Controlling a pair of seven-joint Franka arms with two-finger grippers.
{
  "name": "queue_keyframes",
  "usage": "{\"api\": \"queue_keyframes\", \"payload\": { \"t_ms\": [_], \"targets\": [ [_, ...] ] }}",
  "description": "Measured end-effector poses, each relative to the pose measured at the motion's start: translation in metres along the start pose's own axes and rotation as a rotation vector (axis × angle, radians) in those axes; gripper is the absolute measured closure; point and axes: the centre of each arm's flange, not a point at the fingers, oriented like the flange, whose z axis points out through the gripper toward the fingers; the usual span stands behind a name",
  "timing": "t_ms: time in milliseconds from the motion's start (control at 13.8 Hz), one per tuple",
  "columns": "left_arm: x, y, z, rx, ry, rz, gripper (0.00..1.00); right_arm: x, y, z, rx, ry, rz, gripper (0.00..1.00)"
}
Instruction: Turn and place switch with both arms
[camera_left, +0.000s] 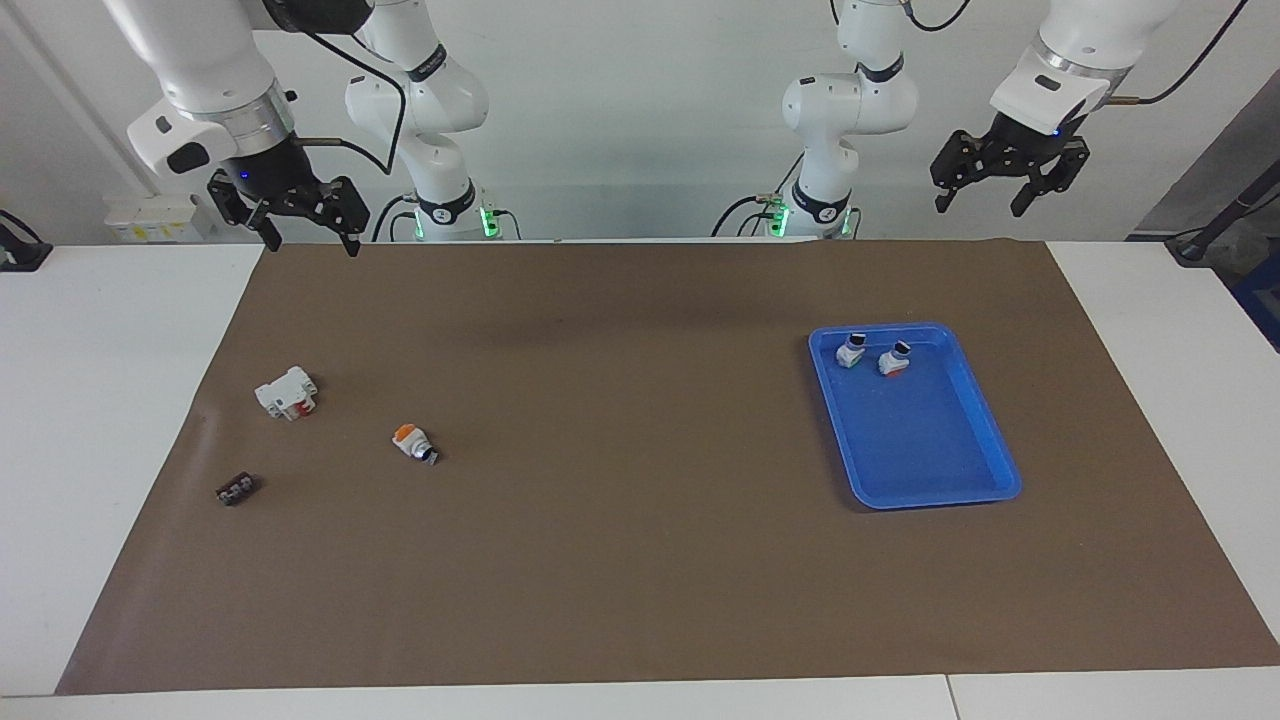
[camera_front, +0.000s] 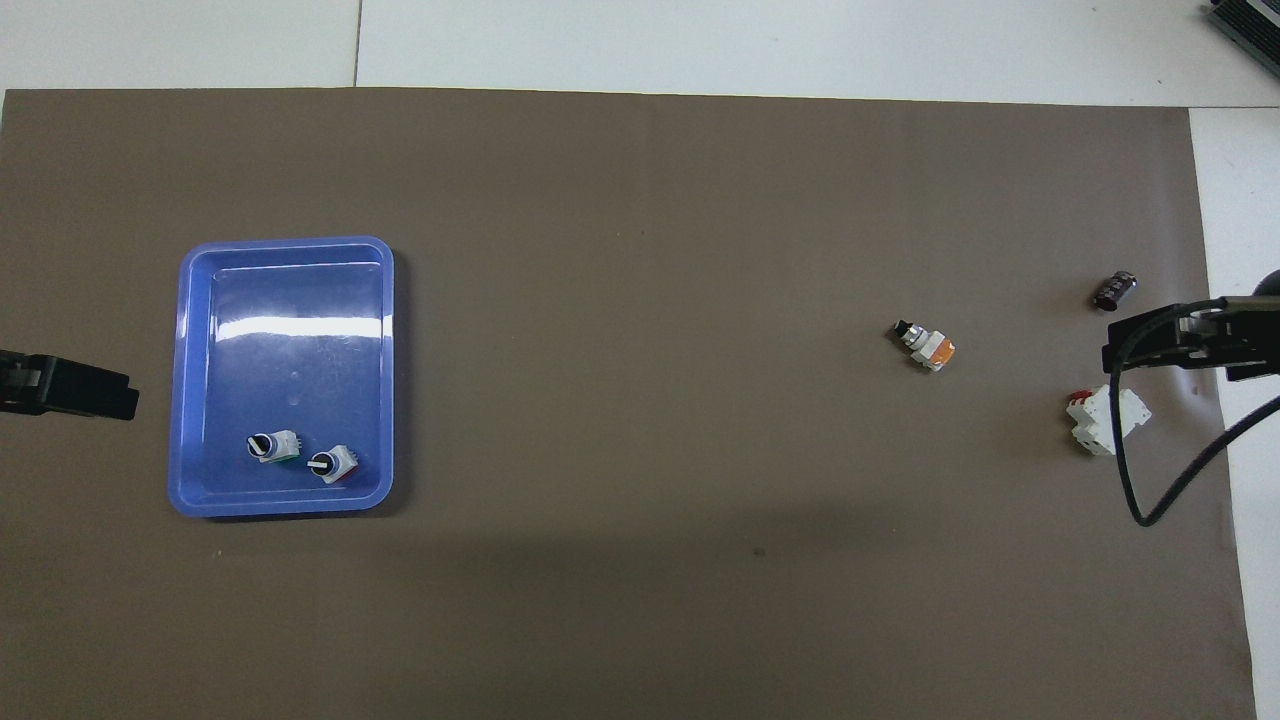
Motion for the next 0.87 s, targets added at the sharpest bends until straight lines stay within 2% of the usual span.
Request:
{"api": "queue_keyframes", "payload": {
  "t_ms": [868],
  "targets": [
    [-0.002, -0.014, 0.002, -0.003, -0.014, -0.029, 0.0, -0.004, 0.003, -0.007, 0.002, 0.014, 0.005, 0.0]
  ]
}}
